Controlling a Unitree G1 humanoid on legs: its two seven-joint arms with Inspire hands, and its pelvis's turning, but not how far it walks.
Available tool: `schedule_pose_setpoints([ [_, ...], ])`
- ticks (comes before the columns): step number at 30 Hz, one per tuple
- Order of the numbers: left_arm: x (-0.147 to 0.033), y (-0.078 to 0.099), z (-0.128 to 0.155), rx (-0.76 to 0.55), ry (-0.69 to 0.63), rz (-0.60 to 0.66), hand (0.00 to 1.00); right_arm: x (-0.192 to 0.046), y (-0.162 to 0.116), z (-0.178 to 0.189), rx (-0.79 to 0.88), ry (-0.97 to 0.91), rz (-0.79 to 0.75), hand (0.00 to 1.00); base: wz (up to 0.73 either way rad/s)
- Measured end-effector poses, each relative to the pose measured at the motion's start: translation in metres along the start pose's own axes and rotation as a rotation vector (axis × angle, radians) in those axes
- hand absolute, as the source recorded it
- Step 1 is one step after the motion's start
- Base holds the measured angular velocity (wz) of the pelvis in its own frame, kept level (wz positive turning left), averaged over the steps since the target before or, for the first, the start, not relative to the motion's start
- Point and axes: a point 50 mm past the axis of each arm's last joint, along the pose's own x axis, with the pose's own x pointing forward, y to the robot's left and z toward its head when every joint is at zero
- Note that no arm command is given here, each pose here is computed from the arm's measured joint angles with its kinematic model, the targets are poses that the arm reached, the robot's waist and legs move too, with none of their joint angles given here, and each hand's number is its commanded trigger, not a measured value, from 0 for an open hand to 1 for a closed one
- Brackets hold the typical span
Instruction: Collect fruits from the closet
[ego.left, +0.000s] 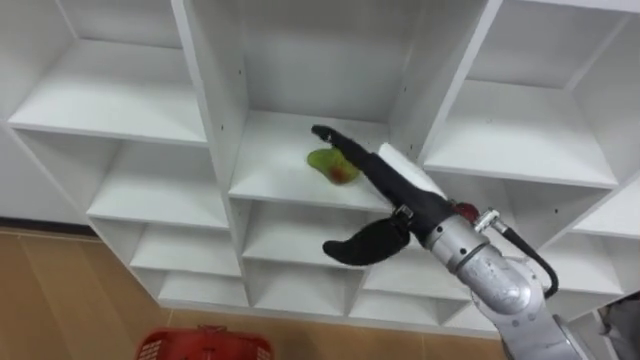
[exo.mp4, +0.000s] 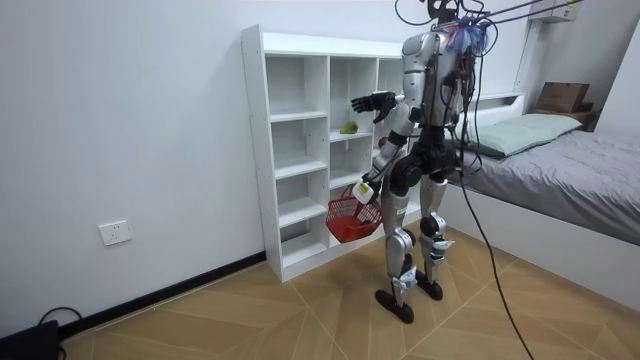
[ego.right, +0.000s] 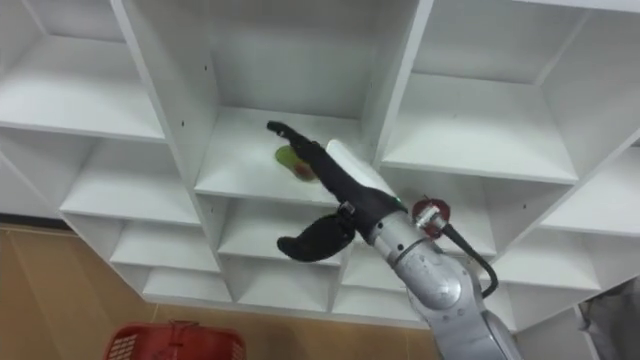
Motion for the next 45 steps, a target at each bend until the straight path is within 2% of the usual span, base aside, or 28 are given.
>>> schedule_pose_setpoints([
  [8,-0.001,0.01,0.005,0.025,-0.02,0.021,1.0,0.015,-0.039,0.015,-0.006,-0.083,-0.189,0.0,0.09],
  [13,-0.001,0.014,0.005,0.024,-0.013,0.032,1.0,0.03,-0.054,0.013,-0.054,-0.077,-0.236,0.0,0.11],
  [24,0.0,0.015,0.012,0.039,-0.023,0.001,1.0,0.036,-0.063,-0.01,-0.064,0.026,-0.286,0.0,0.07],
  [37,-0.004,0.033,0.027,0.093,-0.057,0.018,1.0,0.043,-0.098,-0.041,0.14,0.149,-0.383,0.0,0.13],
  [45,-0.003,0.037,0.031,0.111,-0.033,0.026,1.0,0.038,-0.096,-0.057,0.184,0.229,-0.381,0.0,0.11],
])
